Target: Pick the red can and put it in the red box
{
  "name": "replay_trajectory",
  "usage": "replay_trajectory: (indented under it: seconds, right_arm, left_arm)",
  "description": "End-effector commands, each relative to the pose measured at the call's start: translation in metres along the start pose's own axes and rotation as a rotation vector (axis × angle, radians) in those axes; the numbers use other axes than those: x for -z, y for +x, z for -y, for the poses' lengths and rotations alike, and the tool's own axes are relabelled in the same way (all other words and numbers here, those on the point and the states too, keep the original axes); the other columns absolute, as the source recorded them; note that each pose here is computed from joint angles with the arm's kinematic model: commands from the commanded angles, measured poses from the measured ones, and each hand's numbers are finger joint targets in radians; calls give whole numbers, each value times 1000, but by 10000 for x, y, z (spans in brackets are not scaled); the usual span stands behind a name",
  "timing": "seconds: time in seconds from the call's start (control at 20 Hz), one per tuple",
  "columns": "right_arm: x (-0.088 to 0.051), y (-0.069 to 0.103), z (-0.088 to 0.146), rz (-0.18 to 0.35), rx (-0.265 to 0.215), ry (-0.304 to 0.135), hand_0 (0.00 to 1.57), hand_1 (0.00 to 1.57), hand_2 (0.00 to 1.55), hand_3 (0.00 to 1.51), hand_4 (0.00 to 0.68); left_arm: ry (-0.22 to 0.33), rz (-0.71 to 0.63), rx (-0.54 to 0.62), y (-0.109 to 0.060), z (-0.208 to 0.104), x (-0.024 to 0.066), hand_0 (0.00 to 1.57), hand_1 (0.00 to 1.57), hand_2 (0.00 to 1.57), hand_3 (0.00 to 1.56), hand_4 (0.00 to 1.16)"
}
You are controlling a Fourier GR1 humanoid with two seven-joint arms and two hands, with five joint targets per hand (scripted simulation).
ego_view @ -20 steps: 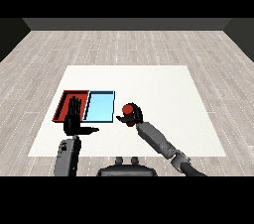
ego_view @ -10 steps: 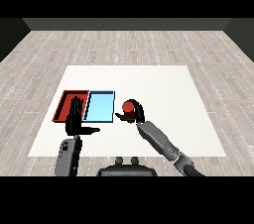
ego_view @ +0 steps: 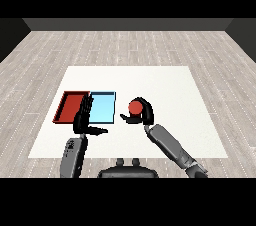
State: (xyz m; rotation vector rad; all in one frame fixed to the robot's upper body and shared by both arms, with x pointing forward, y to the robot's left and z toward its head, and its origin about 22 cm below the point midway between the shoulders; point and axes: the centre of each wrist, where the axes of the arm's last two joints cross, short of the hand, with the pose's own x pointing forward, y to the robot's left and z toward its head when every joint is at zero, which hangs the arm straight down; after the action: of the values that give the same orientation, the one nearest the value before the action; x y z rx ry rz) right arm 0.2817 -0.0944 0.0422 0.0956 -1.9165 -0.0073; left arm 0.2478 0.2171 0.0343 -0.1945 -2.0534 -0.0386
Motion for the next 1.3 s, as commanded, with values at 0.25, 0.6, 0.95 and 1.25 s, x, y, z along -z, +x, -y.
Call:
replay_trajectory:
  seconds: [0.25,0.6,0.95,1.25]
  right_arm:
    - [428,313,96,86,5,-20,1465,1465,1420,1391,633]
    - [202,217,89,130,25,14,1421,1421,1410,1395,627]
    - [146,309,245,155,34,38,1442,1442,1430,1395,616]
    - [223,229,74,196,53,56,1451,1451,1442,1395,651]
  left_arm:
    - [-79,-73,16,104,480,139,0,0,0,0,0]
    - [-89,-119,36,-27,800,169,0,0,0,0,0]
    - [-107,-180,2,-61,836,202,0,0,0,0,0]
    - [-115,-208,17,-218,821,182,0,0,0,0,0]
